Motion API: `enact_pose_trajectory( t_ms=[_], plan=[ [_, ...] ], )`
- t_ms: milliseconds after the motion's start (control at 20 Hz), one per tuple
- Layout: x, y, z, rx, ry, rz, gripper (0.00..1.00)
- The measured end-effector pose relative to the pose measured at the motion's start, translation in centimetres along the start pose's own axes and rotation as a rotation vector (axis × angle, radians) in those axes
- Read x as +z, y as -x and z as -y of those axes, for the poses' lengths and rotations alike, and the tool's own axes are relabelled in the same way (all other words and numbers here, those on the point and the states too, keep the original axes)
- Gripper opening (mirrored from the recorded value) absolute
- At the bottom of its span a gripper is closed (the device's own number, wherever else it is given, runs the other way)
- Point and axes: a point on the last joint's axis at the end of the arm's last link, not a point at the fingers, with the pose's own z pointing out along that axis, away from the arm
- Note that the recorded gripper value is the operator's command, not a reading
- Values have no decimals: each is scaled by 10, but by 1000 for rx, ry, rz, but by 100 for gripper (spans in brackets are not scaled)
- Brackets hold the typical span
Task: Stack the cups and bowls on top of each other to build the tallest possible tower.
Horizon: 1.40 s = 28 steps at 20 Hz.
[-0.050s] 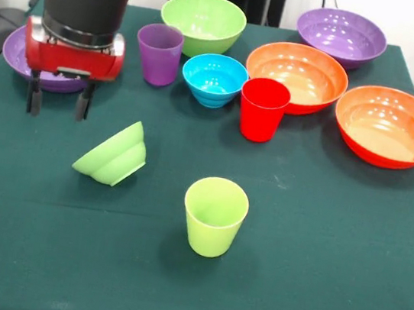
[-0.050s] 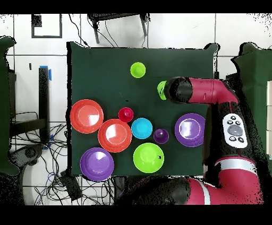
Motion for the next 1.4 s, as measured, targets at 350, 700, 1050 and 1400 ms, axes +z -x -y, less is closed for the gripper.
enact_pose_trajectory(
  t_ms=[350,700,1050,1400],
  plan=[
    [32,-14,-28,-23,31,6,100],
    [63,-25,-68,-50,81,-11,100],
    [66,-21,-80,-64,85,0,100],
    [65,-21,-80,-64,85,1,100]
  ],
)
